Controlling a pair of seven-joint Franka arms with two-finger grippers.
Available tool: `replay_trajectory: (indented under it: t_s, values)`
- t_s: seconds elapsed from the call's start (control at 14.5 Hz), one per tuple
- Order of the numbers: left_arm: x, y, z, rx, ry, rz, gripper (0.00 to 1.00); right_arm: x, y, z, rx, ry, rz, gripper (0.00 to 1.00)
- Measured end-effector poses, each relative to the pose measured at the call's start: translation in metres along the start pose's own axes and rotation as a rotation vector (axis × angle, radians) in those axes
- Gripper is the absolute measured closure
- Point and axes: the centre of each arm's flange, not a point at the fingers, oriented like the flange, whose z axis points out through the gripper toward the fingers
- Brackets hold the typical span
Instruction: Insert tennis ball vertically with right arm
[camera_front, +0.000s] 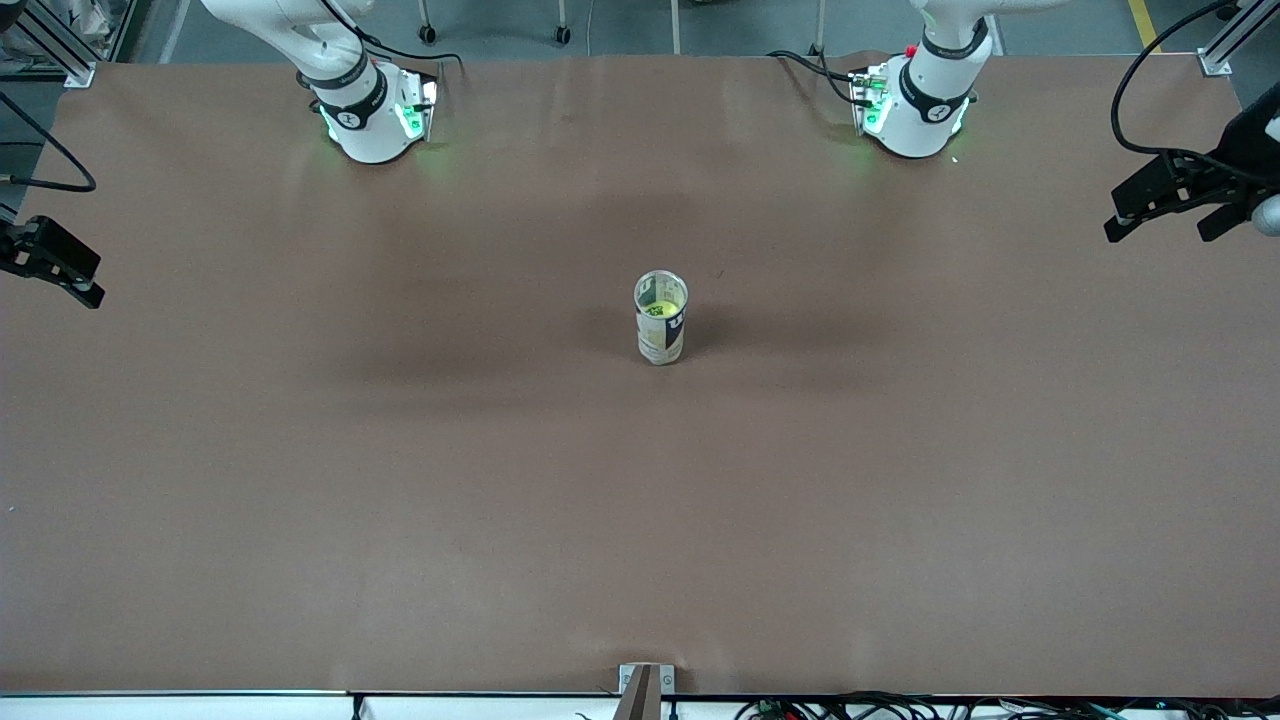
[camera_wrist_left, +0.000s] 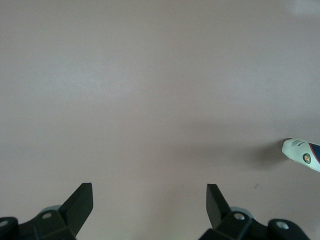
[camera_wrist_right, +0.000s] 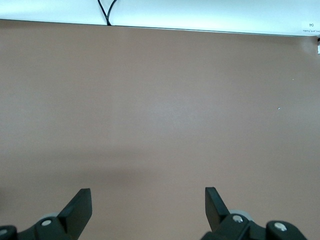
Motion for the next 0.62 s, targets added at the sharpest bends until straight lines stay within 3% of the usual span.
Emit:
replay_trajectory:
  t_s: [0.62]
  values:
    - [0.0008, -0.0009, 0.0000, 0.006, -0.008, -0.002, 0.00, 0.0003, 0.0000, 0.0009, 0.000, -0.002, 0.000, 0.00]
